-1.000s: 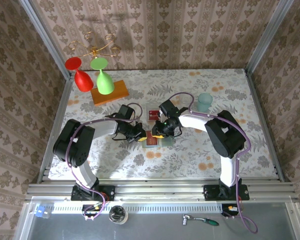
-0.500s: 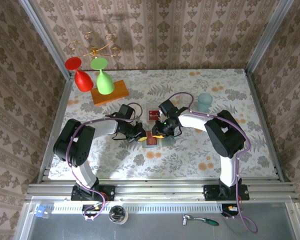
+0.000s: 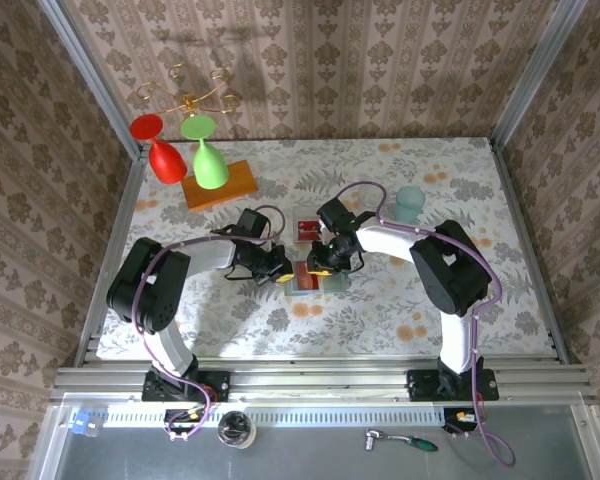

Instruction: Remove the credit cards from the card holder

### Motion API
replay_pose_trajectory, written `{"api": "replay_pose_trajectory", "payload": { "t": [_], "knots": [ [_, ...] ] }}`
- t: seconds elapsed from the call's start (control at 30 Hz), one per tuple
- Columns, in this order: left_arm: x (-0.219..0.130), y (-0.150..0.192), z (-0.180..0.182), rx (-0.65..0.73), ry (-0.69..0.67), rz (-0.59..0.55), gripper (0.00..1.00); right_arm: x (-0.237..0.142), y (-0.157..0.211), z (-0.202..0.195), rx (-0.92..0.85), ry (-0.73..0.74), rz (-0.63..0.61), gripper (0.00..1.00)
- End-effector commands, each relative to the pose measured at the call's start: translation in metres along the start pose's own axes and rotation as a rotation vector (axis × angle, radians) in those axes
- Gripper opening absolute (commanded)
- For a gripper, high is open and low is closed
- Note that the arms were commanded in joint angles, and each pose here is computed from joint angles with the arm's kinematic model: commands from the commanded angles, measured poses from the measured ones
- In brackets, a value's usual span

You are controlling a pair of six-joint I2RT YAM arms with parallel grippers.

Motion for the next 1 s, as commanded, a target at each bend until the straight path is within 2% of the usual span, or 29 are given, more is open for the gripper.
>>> {"api": "replay_pose_trajectory", "payload": {
  "t": [0.0,0.97],
  "knots": [
    [0.0,-0.003,-0.002,0.013,-0.016,-0.002,0.05,-0.005,0.0,0.001,-0.013,0.041,0.011,0.25],
    [-0.001,0.003,-0.024,0.079,0.013,-0.003,0.05,-0.021,0.002,0.004,-0.026,0.049,-0.042,0.25]
  ]
}}
Point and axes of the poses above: each hand's point on the last joint's axis, 136 mm out from that joint toward the fingers, its own x axis out along the fingers, its own z axis along the line the jaws close on, y = z × x, the point moved 10 cm from there along -x, back along the fingers, and after that the axes turned 15 degrees about -x, right-handed, at the moved point
